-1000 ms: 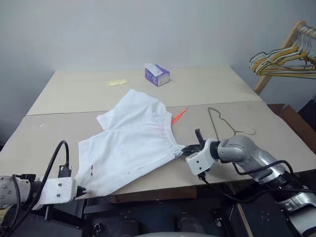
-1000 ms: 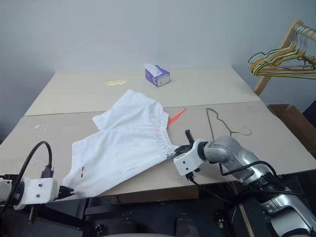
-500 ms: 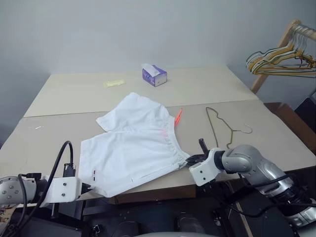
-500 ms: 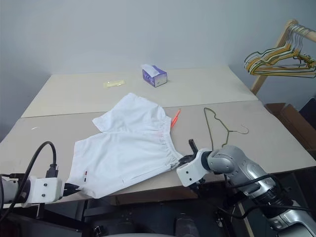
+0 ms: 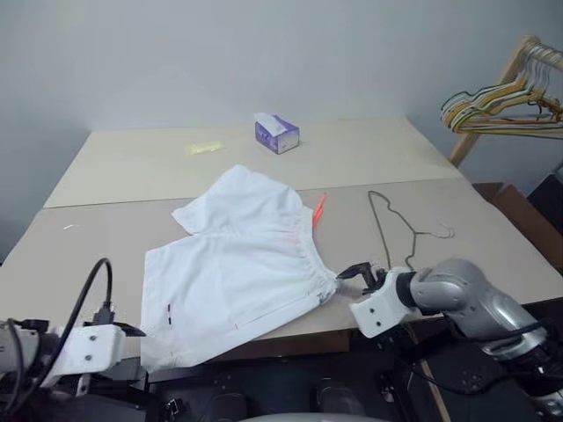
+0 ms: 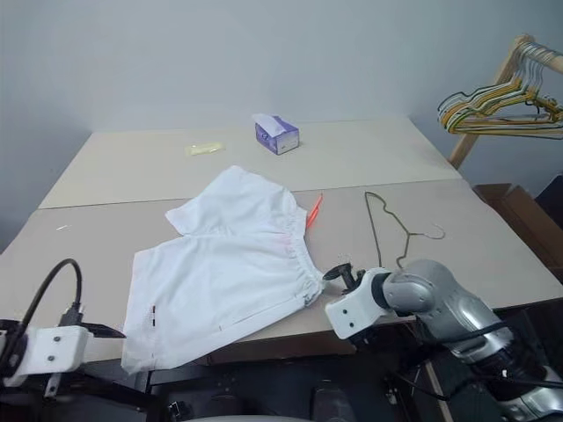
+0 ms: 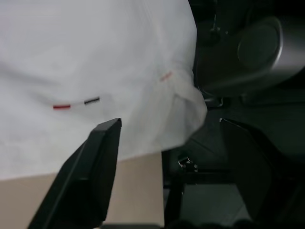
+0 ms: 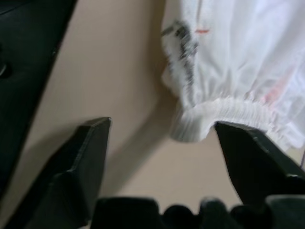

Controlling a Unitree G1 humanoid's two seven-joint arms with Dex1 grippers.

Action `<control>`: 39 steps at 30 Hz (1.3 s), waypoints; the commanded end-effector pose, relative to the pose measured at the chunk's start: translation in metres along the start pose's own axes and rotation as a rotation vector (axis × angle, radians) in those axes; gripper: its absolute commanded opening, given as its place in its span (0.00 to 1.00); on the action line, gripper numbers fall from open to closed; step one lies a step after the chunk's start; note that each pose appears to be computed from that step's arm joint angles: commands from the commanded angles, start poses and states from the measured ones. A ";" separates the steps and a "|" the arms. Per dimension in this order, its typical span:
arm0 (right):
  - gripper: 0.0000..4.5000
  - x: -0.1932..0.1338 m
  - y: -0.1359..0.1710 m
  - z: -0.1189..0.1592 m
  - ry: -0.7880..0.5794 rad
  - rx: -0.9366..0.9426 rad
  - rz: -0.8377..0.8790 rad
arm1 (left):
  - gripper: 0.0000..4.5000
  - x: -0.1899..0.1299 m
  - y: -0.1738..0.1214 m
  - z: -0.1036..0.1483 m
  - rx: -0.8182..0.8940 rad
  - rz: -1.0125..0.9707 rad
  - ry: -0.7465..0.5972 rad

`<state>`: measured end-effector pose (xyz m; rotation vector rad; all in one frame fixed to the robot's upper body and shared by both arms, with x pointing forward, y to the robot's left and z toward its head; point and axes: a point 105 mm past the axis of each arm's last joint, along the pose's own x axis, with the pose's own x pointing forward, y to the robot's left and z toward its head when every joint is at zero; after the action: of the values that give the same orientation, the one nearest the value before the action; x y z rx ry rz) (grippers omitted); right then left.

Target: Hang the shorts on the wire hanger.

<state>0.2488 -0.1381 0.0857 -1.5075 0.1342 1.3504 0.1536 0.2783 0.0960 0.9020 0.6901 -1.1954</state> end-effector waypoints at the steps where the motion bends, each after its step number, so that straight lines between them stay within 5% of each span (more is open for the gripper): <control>1: 1.00 -0.026 -0.013 -0.002 0.013 0.079 -0.058 | 1.00 -0.019 0.011 -0.002 -0.006 0.061 0.025; 14: 1.00 -0.061 -0.045 -0.051 0.170 0.593 -0.340 | 1.00 -0.053 0.049 0.038 -0.124 0.284 -0.267; 22: 1.00 -0.042 -0.069 -0.080 0.155 1.186 -0.558 | 1.00 -0.051 0.072 0.083 -0.147 0.395 -0.572; 27: 1.00 -0.026 -0.077 -0.108 0.169 1.533 -0.691 | 1.00 -0.033 0.073 0.101 -0.142 0.397 -0.651; 39: 1.00 0.020 -0.077 -0.129 0.213 1.702 -0.660 | 1.00 -0.021 0.075 0.145 -0.138 0.373 -0.851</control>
<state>0.3823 -0.1897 0.0756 -0.1414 0.7150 0.1887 0.2228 0.1787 0.1923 0.3186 -0.0456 -1.0233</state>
